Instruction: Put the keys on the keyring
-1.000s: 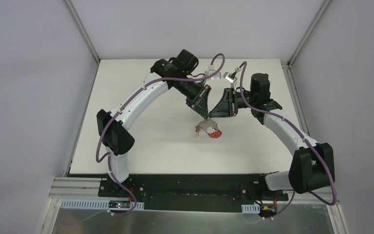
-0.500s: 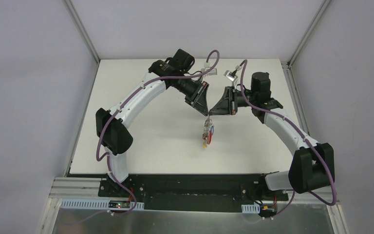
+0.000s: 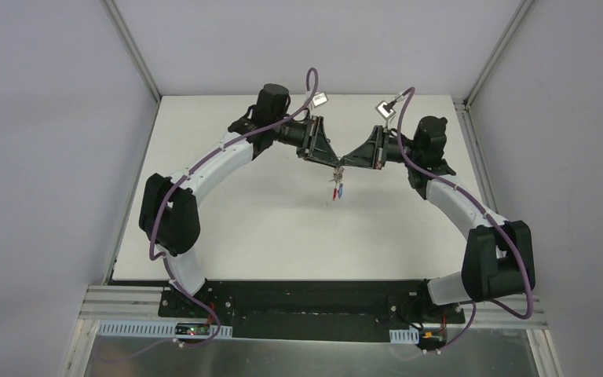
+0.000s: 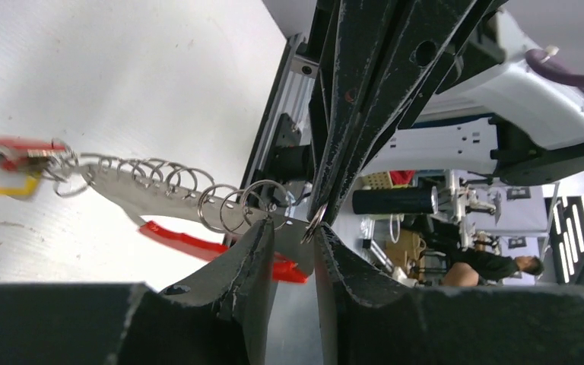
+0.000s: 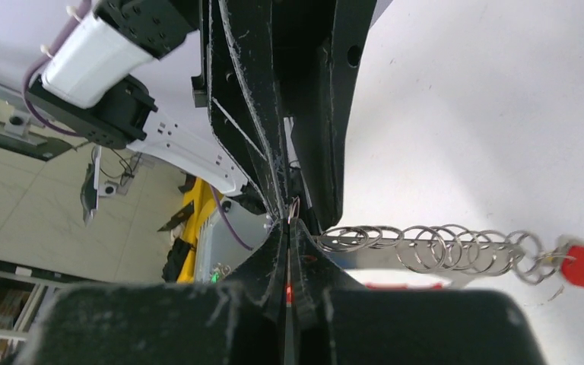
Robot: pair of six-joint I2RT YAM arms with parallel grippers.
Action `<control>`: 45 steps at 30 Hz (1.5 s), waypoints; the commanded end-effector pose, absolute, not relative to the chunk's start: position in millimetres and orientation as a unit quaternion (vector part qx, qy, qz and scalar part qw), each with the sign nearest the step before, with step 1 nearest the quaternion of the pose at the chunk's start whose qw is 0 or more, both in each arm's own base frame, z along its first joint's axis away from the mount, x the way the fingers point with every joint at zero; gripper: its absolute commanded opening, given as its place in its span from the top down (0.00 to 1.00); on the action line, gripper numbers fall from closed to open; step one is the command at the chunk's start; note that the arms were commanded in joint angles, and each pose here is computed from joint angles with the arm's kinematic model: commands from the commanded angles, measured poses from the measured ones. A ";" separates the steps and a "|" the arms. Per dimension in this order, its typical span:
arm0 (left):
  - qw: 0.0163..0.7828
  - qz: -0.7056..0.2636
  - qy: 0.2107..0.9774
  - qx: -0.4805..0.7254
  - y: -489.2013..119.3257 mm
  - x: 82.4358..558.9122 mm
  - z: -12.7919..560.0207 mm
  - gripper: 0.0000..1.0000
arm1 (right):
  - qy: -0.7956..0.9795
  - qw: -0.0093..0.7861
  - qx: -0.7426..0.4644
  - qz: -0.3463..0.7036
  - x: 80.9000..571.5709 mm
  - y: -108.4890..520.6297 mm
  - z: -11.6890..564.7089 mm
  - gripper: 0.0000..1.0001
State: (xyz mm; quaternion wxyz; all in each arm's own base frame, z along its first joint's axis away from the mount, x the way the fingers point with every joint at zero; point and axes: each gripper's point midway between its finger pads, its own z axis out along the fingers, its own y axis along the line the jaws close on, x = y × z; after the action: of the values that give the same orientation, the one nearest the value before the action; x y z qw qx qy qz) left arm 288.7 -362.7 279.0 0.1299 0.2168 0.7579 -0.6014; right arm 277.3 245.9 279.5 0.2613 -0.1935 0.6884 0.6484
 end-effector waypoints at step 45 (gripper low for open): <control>0.096 -0.481 0.772 0.405 -346.2 228.2 278.1 1.00 | 0.642 0.243 -0.327 0.649 231.5 253.9 285.9 0.66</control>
State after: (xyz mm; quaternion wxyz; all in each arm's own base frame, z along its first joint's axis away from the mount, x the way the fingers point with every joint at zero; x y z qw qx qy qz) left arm 232.8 -345.3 257.6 0.0754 0.3833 0.7921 -0.4691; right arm 244.8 253.0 264.8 0.2212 -0.2799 0.6730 0.6479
